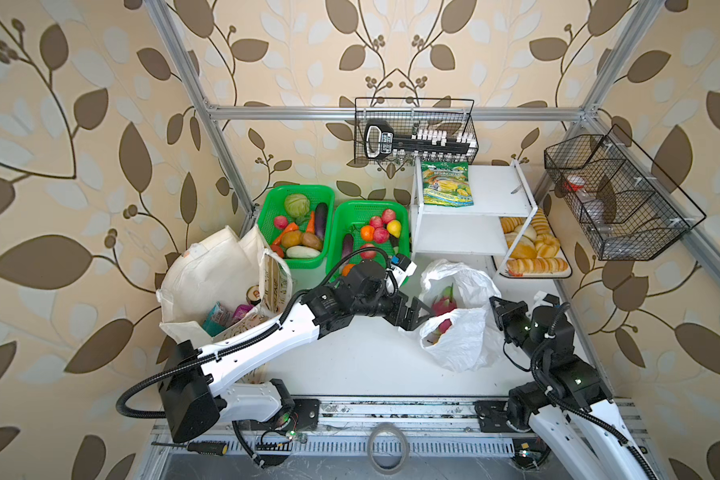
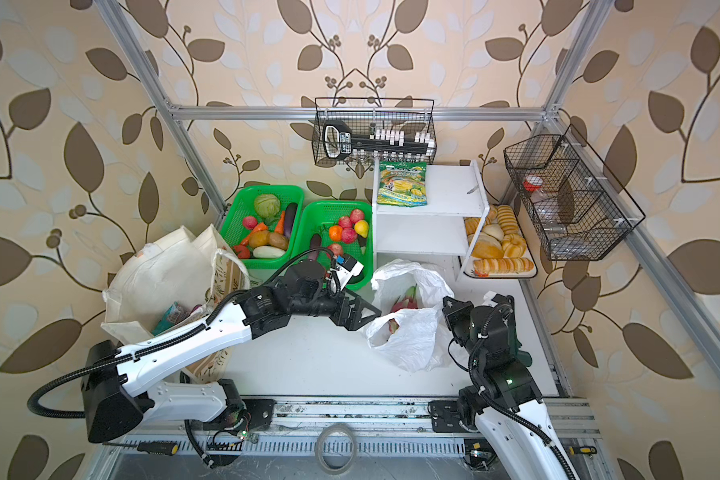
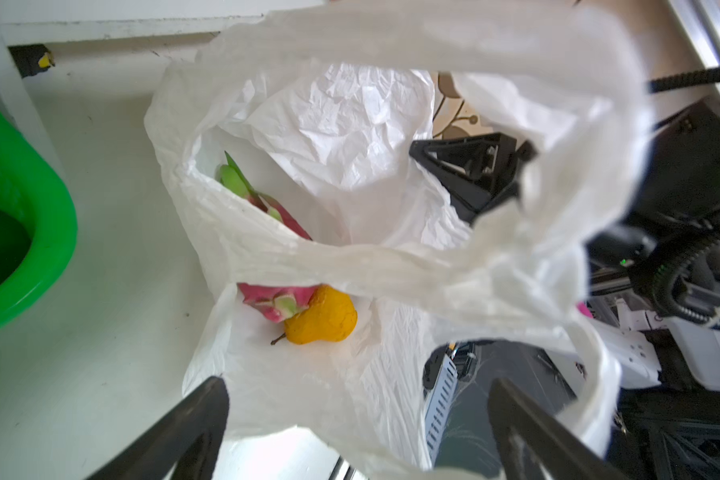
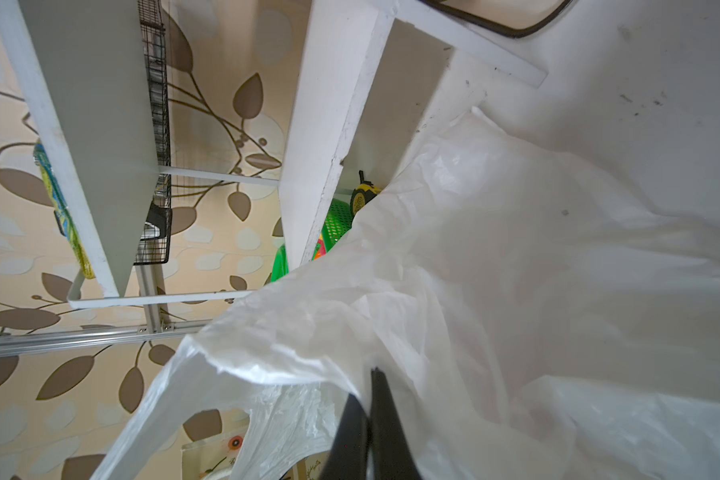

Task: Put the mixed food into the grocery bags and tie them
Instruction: 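Carry the yellow pear with the left gripper into the held plastic bag, then release the pear inside the bag and withdraw the left gripper, then reach the left gripper into the green basket and grasp the red apple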

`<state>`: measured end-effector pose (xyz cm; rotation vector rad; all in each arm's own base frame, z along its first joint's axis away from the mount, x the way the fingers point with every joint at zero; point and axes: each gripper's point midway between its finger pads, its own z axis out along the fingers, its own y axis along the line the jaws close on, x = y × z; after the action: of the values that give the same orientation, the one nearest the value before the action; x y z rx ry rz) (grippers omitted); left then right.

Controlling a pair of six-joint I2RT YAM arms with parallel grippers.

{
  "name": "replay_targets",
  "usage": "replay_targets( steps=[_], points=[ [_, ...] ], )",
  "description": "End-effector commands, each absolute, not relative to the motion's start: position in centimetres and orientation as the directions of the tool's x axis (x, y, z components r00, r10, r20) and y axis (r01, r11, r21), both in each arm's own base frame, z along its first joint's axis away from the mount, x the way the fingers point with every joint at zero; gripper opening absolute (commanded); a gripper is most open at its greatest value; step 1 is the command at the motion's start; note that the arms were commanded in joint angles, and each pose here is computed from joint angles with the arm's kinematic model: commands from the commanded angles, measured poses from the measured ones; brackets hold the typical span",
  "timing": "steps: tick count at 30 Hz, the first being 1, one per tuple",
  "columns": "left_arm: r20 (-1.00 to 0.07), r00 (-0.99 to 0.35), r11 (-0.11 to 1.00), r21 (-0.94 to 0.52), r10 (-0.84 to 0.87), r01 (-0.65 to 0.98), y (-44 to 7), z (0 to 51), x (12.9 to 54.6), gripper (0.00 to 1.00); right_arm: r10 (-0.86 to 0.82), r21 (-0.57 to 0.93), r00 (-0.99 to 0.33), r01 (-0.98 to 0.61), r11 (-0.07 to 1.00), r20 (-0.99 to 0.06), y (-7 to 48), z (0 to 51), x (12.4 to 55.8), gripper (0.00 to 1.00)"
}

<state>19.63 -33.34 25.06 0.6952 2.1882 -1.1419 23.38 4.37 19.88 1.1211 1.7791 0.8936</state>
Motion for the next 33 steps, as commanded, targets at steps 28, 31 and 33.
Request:
replay_targets(
  steps=[28,31,33],
  points=[
    [-0.752,-0.657,0.896,-0.331,-0.062,0.295,-18.9,26.9,32.8,0.92,0.893,0.815,-0.251,0.369,0.446,-0.375,2.9,19.4,23.5,0.00],
    [-0.706,-0.708,0.918,-0.294,-0.021,0.266,-19.8,25.1,35.3,0.93,0.871,0.792,-0.286,0.371,0.485,-0.399,3.1,19.3,23.6,0.00],
    [-0.660,-0.751,0.921,-0.284,0.012,0.265,-20.8,23.0,37.0,0.94,0.861,0.781,-0.314,0.373,0.500,-0.401,3.3,19.1,23.8,0.00]
  ],
)
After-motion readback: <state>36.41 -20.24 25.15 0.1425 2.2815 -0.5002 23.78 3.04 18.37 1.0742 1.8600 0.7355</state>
